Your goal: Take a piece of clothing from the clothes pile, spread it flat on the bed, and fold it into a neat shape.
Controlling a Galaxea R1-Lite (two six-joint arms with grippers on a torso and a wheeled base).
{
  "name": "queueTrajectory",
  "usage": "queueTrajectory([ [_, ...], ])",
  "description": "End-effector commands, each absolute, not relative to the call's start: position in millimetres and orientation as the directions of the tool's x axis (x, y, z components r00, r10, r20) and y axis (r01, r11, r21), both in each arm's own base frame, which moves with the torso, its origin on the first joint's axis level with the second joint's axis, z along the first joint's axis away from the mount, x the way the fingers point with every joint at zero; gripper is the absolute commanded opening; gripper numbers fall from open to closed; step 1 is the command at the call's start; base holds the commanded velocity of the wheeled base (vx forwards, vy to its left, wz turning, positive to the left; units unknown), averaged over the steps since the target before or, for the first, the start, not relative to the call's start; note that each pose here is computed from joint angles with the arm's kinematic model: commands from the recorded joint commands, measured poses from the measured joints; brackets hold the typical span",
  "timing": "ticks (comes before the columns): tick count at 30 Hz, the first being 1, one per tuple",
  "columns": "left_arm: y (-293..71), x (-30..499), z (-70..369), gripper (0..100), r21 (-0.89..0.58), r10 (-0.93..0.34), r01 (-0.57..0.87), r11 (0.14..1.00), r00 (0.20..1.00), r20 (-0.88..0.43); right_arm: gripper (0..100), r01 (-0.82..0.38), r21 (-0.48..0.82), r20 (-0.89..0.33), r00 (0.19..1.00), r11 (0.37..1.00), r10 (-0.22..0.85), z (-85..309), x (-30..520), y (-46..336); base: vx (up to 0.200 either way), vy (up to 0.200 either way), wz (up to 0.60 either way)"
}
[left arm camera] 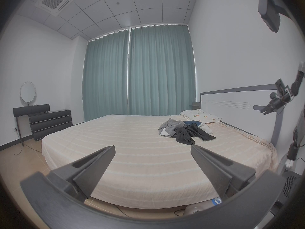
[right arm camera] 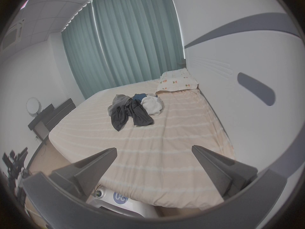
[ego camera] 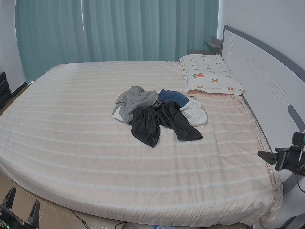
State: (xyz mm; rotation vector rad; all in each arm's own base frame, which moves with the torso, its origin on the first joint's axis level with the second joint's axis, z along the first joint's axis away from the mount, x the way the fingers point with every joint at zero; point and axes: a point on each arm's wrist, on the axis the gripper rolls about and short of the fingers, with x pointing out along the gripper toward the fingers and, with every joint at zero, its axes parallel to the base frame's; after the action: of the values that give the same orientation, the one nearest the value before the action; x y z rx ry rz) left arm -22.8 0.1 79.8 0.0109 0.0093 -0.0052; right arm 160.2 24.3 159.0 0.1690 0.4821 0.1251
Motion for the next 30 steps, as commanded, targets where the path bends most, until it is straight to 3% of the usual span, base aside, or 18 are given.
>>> queueTrajectory([
  [1, 0, -23, 75, 100, 0.011, -0.005, 0.005, 1.0, 1.0, -0.008, 100, 0.068, 0.242, -0.597, 0.796, 0.968, 0.094, 60, 334, 102, 0.0, 0.0, 0.0],
  [13, 0, -23, 76, 100, 0.008, -0.005, 0.005, 1.0, 1.0, -0.005, 100, 0.198, 0.286, -0.541, 0.841, 0.937, -0.013, -2, 434, 130, 0.0, 0.0, 0.0],
  [20, 0, -23, 76, 100, 0.008, -0.005, 0.005, 1.0, 1.0, -0.005, 100, 0.216, 0.288, -0.52, 0.853, 0.933, -0.037, -26, 459, 133, 0.0, 0.0, 0.0],
  [30, 0, -23, 76, 100, 0.008, -0.005, 0.005, 1.0, 1.0, -0.005, 100, 0.229, 0.322, -0.49, 0.871, 0.919, -0.046, -32, 474, 138, 0.0, 0.0, 0.0],
])
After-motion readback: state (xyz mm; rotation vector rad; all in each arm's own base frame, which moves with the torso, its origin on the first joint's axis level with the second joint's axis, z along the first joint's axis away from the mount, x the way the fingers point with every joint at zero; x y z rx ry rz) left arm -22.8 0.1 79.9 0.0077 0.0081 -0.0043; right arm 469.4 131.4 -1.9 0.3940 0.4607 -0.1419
